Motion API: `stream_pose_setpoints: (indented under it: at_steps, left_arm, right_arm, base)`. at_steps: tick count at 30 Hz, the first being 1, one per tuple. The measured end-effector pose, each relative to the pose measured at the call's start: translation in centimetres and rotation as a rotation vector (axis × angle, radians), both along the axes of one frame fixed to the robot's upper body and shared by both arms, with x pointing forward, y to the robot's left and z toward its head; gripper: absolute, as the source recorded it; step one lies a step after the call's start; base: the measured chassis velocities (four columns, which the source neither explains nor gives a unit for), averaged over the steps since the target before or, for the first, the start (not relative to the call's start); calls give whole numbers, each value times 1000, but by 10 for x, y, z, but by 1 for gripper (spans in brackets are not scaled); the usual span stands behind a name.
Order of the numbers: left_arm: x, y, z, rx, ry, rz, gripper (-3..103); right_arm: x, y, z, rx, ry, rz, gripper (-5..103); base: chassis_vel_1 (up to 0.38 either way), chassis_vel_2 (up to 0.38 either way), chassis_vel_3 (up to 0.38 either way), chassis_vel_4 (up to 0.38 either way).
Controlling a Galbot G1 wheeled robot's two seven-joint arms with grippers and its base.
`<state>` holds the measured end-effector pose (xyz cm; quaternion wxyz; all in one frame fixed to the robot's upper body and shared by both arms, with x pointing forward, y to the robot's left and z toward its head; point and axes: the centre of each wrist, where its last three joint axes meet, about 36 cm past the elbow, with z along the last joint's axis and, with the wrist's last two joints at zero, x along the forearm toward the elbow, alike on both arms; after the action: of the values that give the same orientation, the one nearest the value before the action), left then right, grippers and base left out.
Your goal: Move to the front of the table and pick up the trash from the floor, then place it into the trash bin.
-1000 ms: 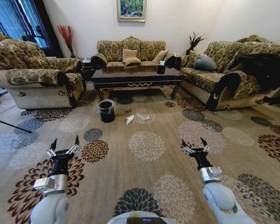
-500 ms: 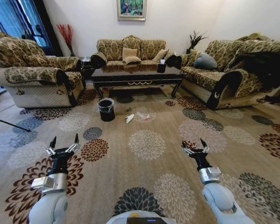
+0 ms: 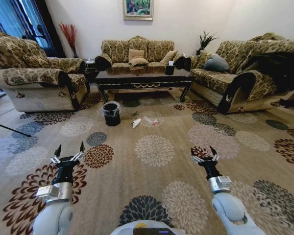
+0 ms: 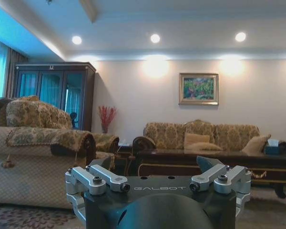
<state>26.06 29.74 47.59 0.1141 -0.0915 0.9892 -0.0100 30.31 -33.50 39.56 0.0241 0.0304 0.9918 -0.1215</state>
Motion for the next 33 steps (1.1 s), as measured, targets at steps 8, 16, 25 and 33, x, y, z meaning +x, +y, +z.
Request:
stream_pose_setpoints:
  at_steps: [8, 16, 25, 33]
  left_arm:
    - [-2, -3, 0, -7, 3, 4, 100]
    - [0, -1, -22, 17, 43, 18, 100]
    - [1, 4, -50, 46, 129, 72, 100]
    - [-2, 7, -57, 60, 157, 90, 100]
  right_arm:
    - [1, -1, -1, 0, -1, -2, 100]
    - [2, 1, -5, 28, -17, -20, 100]
    - [2, -5, -10, 81, -126, -74, 100]
    - [-3, -6, -21, 116, -139, 37, 100]
  base:
    - [0, 0, 0, 0]
    - [0, 0, 0, 0]
    - [0, 0, 0, 0]
    - [0, 0, 0, 0]
